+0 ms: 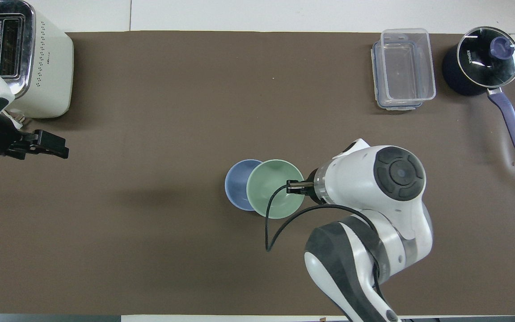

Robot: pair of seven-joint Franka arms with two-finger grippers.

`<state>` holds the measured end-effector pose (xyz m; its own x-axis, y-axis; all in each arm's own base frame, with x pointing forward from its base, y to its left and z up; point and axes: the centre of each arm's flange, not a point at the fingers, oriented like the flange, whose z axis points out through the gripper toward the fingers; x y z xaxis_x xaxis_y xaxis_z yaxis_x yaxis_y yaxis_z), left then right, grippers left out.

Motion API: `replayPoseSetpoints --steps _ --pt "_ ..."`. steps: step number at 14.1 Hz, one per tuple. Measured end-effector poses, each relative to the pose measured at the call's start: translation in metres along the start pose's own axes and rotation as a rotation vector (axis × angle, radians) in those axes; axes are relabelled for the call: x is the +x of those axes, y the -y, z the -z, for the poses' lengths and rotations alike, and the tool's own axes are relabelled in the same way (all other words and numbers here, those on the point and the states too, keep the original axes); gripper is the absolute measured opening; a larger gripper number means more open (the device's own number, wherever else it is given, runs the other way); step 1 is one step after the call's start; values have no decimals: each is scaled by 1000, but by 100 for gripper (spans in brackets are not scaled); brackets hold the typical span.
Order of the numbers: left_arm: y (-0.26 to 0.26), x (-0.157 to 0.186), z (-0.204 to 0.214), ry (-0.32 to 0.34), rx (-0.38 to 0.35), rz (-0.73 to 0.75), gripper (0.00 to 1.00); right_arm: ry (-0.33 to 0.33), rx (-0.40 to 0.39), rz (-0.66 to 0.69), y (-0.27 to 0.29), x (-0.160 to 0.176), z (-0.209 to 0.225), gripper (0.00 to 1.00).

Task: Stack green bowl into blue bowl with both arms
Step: 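Lower the green bowl into the blue bowl with the right gripper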

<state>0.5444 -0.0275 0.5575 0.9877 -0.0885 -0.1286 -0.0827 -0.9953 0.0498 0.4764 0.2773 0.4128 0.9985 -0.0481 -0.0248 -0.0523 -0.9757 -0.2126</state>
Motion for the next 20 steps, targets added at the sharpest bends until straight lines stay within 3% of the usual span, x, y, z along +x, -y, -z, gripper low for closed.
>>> replayPoseSetpoints --steps 3,20 --pt "-5 -15 37 31 30 -12 100 -17 6 -16 17 5 -20 4" --pt "-6 -10 36 8 32 -15 100 -50 -14 -3 28 -9 -69 4"
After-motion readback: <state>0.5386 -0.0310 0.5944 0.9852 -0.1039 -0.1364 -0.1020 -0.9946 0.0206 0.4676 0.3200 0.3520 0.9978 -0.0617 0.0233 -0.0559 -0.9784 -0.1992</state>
